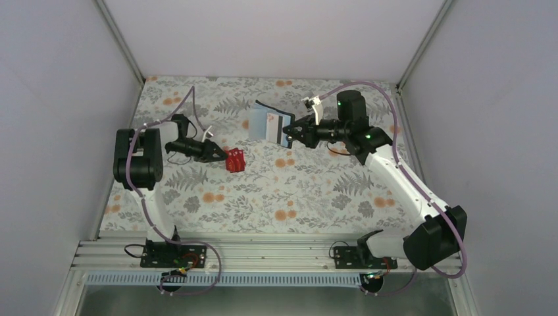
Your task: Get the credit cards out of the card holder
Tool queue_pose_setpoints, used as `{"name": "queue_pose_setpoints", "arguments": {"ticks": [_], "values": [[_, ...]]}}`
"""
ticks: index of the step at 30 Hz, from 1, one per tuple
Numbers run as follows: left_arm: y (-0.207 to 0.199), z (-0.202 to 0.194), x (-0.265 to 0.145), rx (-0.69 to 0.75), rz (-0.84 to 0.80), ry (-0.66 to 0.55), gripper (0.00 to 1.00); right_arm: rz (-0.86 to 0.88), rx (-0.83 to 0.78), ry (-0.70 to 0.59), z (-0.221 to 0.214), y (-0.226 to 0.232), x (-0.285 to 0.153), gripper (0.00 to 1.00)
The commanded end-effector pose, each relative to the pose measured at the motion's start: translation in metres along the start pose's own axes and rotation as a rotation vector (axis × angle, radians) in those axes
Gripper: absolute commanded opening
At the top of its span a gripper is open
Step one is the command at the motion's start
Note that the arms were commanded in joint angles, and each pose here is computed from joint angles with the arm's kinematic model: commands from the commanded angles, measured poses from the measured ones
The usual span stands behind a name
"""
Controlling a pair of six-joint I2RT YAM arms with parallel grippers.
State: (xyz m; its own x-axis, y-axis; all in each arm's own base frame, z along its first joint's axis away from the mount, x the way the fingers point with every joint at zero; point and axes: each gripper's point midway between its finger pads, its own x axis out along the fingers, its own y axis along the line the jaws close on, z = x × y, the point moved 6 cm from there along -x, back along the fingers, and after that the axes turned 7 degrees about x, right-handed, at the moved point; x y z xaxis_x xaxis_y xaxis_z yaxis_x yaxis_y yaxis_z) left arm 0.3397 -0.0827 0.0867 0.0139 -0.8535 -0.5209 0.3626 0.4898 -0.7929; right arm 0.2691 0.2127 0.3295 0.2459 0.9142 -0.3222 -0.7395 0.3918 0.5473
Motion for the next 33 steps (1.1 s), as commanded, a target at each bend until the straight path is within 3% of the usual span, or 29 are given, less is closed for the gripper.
{"name": "queue_pose_setpoints", "arguments": {"ticks": [1,3,6,8,10,11,16,22,27,33], "values": [[-0.002,0.005,-0.003,0.024,0.071,-0.003,0.52,0.044,-0.023,-0.004,0.003,0.004,0.002,0.04],[-0.009,0.01,-0.013,0.072,0.12,-0.016,0.65,0.058,-0.025,0.001,0.003,0.006,0.003,0.04],[-0.039,0.026,-0.042,0.205,0.143,-0.1,0.73,0.104,-0.045,0.015,0.0,0.014,0.002,0.04],[-0.071,0.038,-0.068,0.347,0.157,-0.169,0.8,0.129,-0.068,0.02,0.0,0.02,0.0,0.04],[-0.105,0.043,-0.087,0.508,0.169,-0.217,0.98,0.133,-0.084,0.016,0.001,0.025,-0.003,0.04],[-0.125,0.043,-0.095,0.606,0.163,-0.241,1.0,0.131,-0.089,0.013,0.001,0.026,-0.004,0.04],[-0.216,0.026,-0.111,0.908,-0.027,-0.304,1.0,0.127,-0.09,0.004,0.005,0.029,-0.006,0.04],[-0.258,0.025,-0.103,1.004,-0.157,-0.311,1.0,0.195,-0.116,0.022,-0.001,0.041,-0.006,0.04],[-0.269,0.041,-0.077,1.025,-0.012,-0.238,1.0,0.246,-0.144,0.033,-0.007,0.052,-0.008,0.04],[-0.302,0.076,-0.137,1.112,0.258,-0.328,1.0,0.164,-0.119,0.008,0.0,0.046,-0.008,0.04]]}}
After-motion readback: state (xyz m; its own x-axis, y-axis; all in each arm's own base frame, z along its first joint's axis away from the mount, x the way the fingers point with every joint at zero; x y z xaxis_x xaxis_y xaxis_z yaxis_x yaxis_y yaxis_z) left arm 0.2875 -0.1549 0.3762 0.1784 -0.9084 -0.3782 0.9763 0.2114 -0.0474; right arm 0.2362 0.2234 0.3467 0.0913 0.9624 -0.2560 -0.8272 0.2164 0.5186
